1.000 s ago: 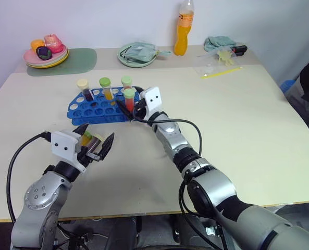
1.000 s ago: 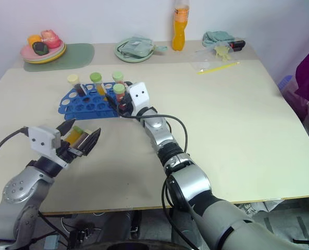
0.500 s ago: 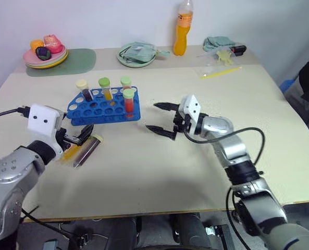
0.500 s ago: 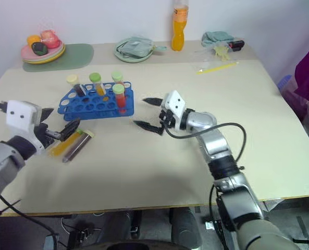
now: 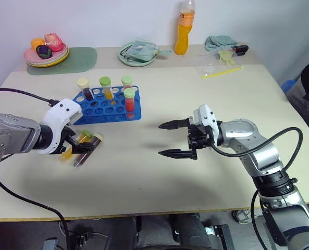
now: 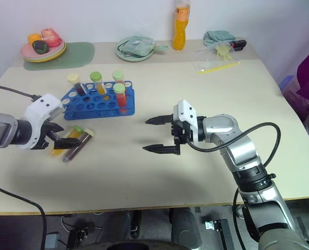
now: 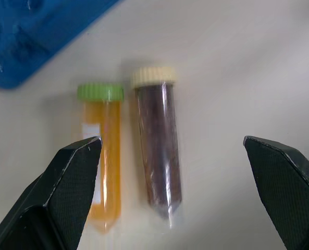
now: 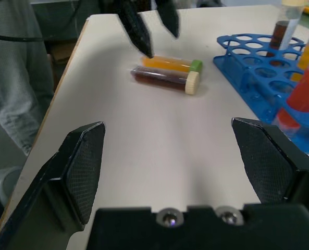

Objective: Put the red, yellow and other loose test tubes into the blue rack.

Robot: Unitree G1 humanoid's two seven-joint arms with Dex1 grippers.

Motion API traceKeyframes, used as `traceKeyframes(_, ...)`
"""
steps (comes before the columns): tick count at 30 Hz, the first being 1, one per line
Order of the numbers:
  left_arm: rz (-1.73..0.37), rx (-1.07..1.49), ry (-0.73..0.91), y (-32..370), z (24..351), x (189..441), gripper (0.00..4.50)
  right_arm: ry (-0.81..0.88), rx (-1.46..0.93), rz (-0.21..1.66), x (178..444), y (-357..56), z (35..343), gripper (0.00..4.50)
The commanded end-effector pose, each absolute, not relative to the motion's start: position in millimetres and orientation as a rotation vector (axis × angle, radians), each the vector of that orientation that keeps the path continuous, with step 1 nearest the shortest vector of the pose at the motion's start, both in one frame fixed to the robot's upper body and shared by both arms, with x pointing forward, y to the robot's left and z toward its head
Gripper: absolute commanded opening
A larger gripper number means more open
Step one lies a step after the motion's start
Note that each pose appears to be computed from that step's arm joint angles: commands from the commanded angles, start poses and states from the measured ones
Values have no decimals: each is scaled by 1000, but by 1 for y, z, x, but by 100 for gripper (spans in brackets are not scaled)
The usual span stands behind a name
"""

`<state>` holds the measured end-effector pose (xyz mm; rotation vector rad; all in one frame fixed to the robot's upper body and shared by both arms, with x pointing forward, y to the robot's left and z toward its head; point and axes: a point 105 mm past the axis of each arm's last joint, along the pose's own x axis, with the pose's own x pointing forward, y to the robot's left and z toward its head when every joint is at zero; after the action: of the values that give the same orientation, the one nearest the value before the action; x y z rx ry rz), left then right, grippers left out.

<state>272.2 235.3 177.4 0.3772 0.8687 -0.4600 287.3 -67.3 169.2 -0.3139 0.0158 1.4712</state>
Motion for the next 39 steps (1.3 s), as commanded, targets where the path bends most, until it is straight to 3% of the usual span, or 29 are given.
traceKeyframes(1, -380, 358, 860, 259, 189, 282, 450, -55, -310, 1467, 283, -65, 184, 428)
traceKeyframes(9, -385, 326, 896, 285, 188, 300, 450, -49, -303, 1452, 283, -64, 182, 428)
traceKeyframes(17, -478, 353, 957, 281, 178, 329, 450, -48, -303, 1459, 281, -60, 180, 428)
traceKeyframes(27, -541, 471, 1068, 273, 157, 334, 450, -43, -300, 1433, 278, -63, 179, 428)
traceKeyframes(39, -516, 507, 1073, 276, 154, 341, 450, -42, -296, 1422, 276, -62, 176, 428)
